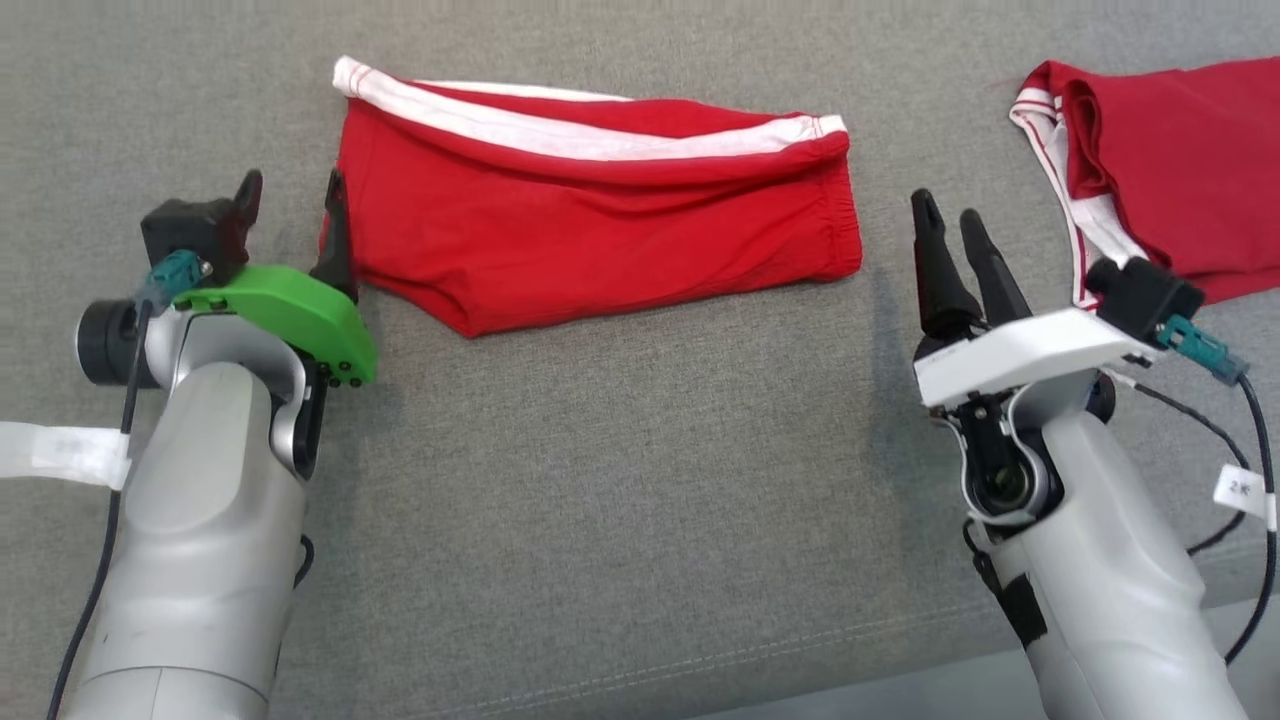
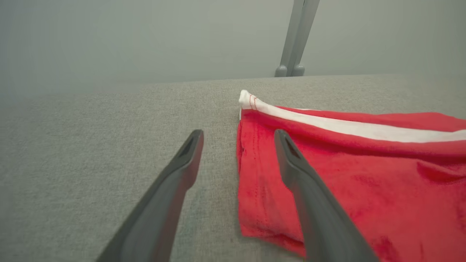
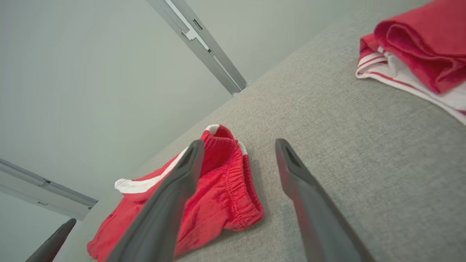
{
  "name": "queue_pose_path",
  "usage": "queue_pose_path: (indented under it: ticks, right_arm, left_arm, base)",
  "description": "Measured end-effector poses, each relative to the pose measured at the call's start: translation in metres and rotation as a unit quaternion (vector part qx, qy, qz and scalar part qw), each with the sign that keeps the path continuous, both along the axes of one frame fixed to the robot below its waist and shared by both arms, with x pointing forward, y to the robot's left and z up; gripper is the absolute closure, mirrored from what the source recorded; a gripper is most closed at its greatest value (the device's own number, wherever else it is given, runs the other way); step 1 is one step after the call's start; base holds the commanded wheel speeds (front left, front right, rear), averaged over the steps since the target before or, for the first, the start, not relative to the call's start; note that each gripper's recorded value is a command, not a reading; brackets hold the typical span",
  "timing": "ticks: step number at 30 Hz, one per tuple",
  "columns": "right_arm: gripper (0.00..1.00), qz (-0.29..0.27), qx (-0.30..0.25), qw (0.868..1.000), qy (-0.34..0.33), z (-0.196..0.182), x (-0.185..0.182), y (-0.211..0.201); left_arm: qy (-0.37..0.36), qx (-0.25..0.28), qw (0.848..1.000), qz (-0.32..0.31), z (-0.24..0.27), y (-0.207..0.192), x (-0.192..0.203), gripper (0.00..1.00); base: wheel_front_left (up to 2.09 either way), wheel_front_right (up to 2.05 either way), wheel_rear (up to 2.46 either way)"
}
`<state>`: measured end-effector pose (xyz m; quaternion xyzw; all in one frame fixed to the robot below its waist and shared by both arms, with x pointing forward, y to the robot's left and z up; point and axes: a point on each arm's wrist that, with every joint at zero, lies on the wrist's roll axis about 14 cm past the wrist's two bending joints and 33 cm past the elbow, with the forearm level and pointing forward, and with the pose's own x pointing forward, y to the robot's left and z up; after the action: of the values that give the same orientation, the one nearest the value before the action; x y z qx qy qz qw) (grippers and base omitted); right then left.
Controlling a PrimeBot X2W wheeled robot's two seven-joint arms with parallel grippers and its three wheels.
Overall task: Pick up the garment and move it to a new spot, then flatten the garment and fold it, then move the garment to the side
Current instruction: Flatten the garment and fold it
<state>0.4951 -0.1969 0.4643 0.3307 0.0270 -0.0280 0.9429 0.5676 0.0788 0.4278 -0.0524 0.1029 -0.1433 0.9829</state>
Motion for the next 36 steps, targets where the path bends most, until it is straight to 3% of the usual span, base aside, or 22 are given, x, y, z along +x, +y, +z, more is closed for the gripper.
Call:
queue_pose_path:
  ticks: [8,18,26,36]
  right_arm:
    - [0.00,0.012,-0.081,0.996,-0.046,0.027,-0.050,0.005]
    - [0.00,0.009,-0.188,0.980,-0.061,0.038,-0.097,0.000]
    - [0.00,0.008,-0.258,0.965,-0.051,0.034,-0.104,-0.008]
    - [0.00,0.015,-0.296,0.955,-0.027,0.016,-0.099,-0.012]
  left_arm:
    - [0.048,0.011,0.999,0.013,-0.007,0.014,-0.027,0.00]
    - [0.082,0.011,0.997,0.012,-0.016,0.009,-0.036,0.00]
    - [0.114,0.018,0.993,0.013,-0.034,0.003,-0.020,0.00]
    - [0.158,0.025,0.987,0.000,-0.066,-0.010,-0.015,0.00]
  base:
    - [0.00,0.00,0.00]
    - [0.00,0.00,0.00]
    - [0.00,0.00,0.00]
    - [0.00,0.00,0.00]
